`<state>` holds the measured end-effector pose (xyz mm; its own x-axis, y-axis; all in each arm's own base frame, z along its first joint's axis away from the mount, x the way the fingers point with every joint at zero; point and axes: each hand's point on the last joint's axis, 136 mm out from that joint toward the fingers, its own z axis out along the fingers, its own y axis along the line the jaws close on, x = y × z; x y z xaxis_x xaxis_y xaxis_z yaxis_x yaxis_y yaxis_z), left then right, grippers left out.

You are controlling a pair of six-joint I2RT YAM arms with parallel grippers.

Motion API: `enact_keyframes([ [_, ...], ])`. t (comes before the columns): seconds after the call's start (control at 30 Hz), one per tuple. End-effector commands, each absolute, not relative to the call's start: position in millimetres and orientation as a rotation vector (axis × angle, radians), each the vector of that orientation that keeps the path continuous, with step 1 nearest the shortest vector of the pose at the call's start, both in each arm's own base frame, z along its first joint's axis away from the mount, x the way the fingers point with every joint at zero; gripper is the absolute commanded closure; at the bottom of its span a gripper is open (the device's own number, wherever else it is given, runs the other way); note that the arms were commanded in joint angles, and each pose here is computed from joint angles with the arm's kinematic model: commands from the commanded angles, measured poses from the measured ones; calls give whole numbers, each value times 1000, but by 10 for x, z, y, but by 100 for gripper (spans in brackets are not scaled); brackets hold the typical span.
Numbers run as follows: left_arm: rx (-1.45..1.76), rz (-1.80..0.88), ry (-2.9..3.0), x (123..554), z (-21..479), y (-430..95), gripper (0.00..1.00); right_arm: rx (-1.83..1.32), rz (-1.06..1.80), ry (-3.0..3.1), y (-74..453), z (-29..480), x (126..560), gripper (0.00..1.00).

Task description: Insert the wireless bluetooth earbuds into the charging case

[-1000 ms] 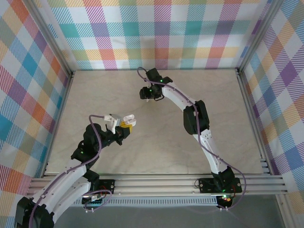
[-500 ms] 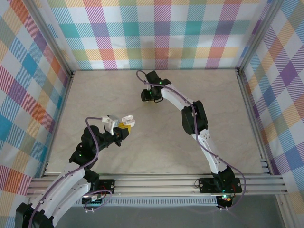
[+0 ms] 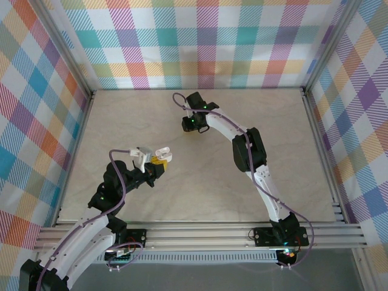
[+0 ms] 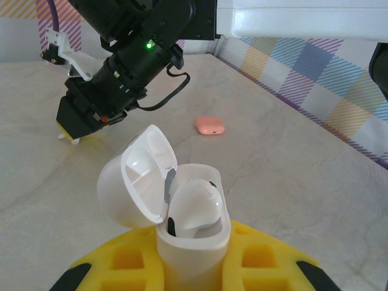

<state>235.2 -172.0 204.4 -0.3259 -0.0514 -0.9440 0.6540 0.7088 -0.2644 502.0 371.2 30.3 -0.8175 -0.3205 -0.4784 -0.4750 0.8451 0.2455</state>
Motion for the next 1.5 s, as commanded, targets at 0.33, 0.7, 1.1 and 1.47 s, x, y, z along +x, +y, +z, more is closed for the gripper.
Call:
enact_keyframes([
  [0.33,480,-826,1750,2250,2106,-1729,100,-831,540,2536,3536,572,4456,84],
  [0.7,560,-883,1647,2142,2265,-1822,100,-1000,614,2290,3281,1301,3840,87],
  [1.1,549,-884,1674,2130,2195,-1808,100,-1390,532,2393,2949,702,3222,85],
  [1.47,541,-873,1683,2143,2182,-1794,100,-1602,320,2412,2874,325,3178,70],
])
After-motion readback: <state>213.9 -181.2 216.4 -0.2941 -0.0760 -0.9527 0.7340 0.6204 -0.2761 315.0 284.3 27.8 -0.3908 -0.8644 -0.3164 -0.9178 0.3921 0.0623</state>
